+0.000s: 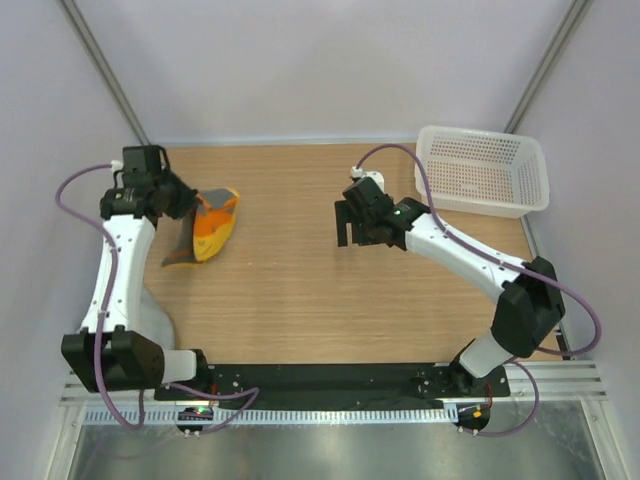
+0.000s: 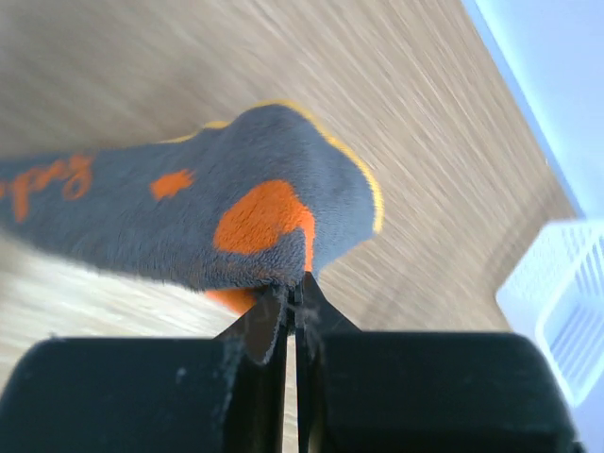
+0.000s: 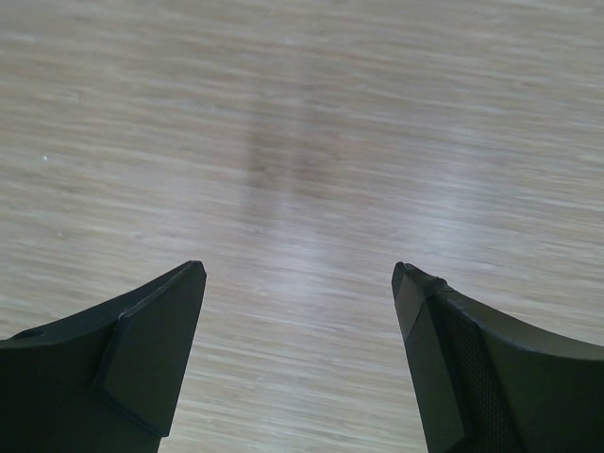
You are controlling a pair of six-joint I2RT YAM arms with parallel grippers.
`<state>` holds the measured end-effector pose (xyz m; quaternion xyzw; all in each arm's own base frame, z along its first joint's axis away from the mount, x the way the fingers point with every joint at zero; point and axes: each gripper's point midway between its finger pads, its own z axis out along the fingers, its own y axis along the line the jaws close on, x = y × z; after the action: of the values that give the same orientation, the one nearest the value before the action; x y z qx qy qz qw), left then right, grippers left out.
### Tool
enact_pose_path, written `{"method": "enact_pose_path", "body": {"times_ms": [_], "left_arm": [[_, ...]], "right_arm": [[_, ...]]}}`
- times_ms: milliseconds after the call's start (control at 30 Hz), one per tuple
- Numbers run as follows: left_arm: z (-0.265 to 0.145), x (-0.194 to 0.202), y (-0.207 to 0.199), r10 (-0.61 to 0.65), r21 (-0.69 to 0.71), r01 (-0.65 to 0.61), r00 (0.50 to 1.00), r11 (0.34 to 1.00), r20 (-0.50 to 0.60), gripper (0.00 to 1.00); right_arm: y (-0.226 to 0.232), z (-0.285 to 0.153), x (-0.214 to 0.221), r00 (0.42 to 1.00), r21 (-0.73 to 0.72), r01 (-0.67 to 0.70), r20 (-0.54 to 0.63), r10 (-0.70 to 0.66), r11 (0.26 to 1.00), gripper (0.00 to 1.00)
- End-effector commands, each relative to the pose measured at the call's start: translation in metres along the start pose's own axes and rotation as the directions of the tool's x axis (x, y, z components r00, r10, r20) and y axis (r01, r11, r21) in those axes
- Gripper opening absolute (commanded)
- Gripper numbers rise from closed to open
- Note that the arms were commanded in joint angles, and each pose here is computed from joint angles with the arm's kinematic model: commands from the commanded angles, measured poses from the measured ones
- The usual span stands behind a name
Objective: Roll the towels
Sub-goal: Move the towel to the center of the board
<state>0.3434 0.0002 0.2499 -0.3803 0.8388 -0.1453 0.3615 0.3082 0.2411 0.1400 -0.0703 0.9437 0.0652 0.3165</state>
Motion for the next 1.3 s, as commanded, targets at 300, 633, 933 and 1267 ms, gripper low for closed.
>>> {"method": "enact_pose_path", "body": {"times_ms": [300,633,933,1267], "left_arm": [[0.035,0.112,-0.003,0.246,-0.014,-0.261,0.925,0.965,-0.291,0.89],[0.031,0.122,0.046,0.367,-0.085,-0.410,0.877,0.908,-0.309,0.88],[0.009,0.108,0.075,0.499,-0.133,-0.541,0.829,0.831,-0.254,0.87],[0.001,0.101,0.079,0.494,-0.133,-0.510,0.859,0.850,-0.137,0.88]], "right_arm": [[-0.022,-0.033,-0.010,0.995,-0.003,-0.042,0.091,0.043,0.999,0.90],[0.074,0.036,0.012,0.982,-0.329,-0.163,-0.140,0.123,0.930,0.58],[0.123,0.088,-0.028,0.966,-0.433,-0.255,-0.146,0.212,0.865,0.47],[0.158,0.142,-0.114,0.946,-0.508,-0.316,-0.099,0.310,0.801,0.47]]}}
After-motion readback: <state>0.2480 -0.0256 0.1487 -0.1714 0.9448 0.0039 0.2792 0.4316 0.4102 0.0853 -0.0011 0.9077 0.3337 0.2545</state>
